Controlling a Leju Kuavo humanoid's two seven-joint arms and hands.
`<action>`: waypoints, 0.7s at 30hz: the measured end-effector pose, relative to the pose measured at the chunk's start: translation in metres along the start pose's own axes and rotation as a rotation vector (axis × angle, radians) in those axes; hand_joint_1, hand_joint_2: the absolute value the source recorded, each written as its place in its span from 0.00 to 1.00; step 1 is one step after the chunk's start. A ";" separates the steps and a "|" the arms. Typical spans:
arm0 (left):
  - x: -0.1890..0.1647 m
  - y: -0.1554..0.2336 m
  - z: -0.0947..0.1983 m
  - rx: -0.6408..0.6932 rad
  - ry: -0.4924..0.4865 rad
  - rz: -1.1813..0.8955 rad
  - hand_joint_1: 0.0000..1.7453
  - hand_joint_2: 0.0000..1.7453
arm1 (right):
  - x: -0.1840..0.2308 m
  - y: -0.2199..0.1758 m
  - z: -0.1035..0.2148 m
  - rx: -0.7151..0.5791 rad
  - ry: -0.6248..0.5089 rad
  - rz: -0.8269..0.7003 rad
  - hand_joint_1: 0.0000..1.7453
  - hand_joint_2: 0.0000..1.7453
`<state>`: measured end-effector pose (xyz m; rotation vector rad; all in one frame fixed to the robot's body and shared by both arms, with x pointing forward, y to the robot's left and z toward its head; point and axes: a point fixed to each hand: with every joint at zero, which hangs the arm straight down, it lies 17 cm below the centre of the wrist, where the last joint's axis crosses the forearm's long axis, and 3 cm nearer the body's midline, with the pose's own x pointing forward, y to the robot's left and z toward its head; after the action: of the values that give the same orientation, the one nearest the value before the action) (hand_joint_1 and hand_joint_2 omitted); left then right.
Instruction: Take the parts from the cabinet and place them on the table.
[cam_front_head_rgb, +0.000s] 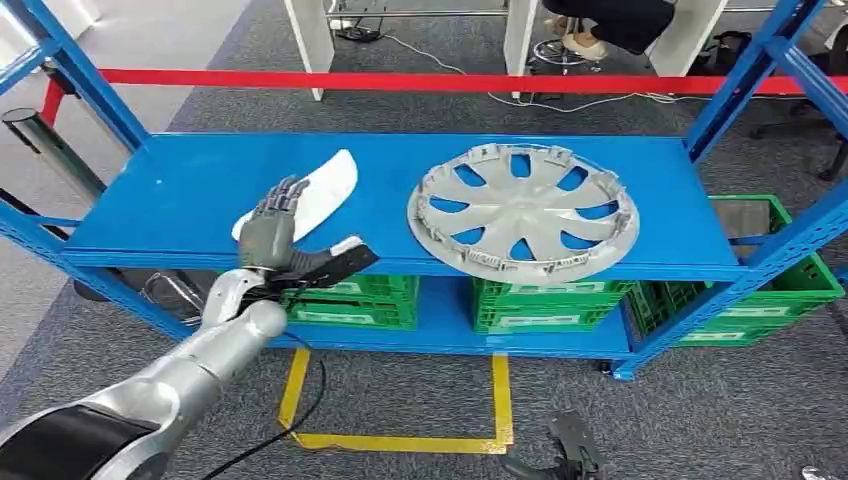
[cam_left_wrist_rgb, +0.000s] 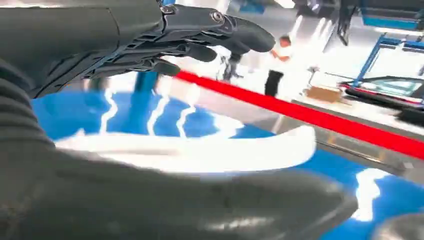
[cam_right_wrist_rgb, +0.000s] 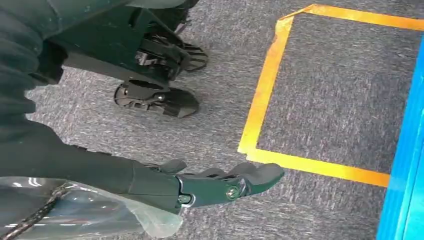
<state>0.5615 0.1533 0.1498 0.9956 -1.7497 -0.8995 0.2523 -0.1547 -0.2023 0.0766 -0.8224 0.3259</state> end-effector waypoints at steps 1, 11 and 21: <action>-0.001 -0.001 0.000 -0.008 -0.010 -0.051 0.00 1.00 | 0.000 0.000 0.000 -0.001 0.000 -0.002 0.00 1.00; 0.013 -0.017 0.008 -0.058 -0.158 -0.442 0.00 1.00 | -0.002 0.000 0.001 0.000 0.002 0.001 0.00 1.00; 0.010 -0.034 0.016 -0.120 -0.174 -0.499 0.00 1.00 | -0.002 0.000 0.001 0.001 0.002 0.001 0.00 1.00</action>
<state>0.5523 0.1332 0.1184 1.3339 -1.5867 -1.4244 0.2509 -0.1555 -0.2030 0.0771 -0.8206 0.3275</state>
